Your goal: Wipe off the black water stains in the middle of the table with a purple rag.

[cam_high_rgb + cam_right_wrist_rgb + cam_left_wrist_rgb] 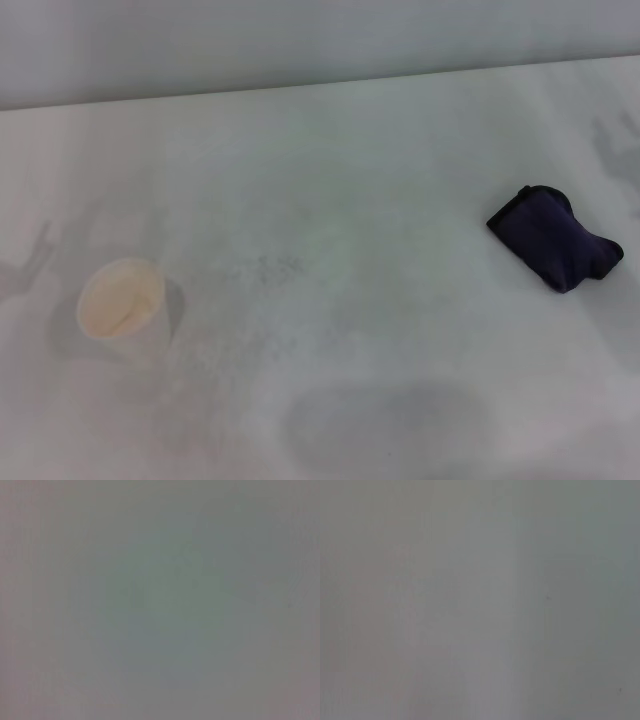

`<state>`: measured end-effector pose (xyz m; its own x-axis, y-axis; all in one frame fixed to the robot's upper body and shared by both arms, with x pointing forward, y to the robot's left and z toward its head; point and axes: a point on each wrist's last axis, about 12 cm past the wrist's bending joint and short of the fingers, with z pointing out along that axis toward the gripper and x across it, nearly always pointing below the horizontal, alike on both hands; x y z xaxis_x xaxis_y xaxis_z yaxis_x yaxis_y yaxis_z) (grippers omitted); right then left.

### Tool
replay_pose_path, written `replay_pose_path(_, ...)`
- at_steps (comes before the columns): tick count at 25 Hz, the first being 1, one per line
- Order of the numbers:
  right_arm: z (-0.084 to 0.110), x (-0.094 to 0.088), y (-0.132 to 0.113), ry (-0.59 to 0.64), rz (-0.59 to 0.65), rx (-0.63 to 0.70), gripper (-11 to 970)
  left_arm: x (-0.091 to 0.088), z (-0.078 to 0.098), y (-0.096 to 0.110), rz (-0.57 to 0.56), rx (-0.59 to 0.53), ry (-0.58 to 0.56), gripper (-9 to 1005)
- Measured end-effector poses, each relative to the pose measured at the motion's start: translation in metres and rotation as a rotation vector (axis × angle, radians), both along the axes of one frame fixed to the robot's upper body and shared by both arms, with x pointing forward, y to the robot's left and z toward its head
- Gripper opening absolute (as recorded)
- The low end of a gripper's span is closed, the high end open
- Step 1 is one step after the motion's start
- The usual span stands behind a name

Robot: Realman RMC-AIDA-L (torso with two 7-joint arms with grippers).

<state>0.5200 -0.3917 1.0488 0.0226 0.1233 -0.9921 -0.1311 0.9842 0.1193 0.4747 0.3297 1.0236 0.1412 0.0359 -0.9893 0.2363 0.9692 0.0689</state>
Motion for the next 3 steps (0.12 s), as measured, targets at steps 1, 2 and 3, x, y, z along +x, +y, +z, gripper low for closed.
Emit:
replay_pose_path(1, -0.0011, -0.0024, 0.0010, -0.014, -0.011, -0.001, 430, -0.0001, 0.0001, 0.0005, 0.002, 0.000, 0.000, 887)
replay_pose_path(2, -0.0024, -0.0045, 0.0020, -0.023, -0.022, 0.004, 430, -0.0001, 0.0001, 0.0008, 0.003, 0.000, -0.001, 887)
replay_pose_path(3, -0.0034, -0.0061, 0.0024, -0.032, -0.037, 0.010, 430, -0.0001, 0.0002, 0.0009, 0.003, 0.000, -0.001, 887)
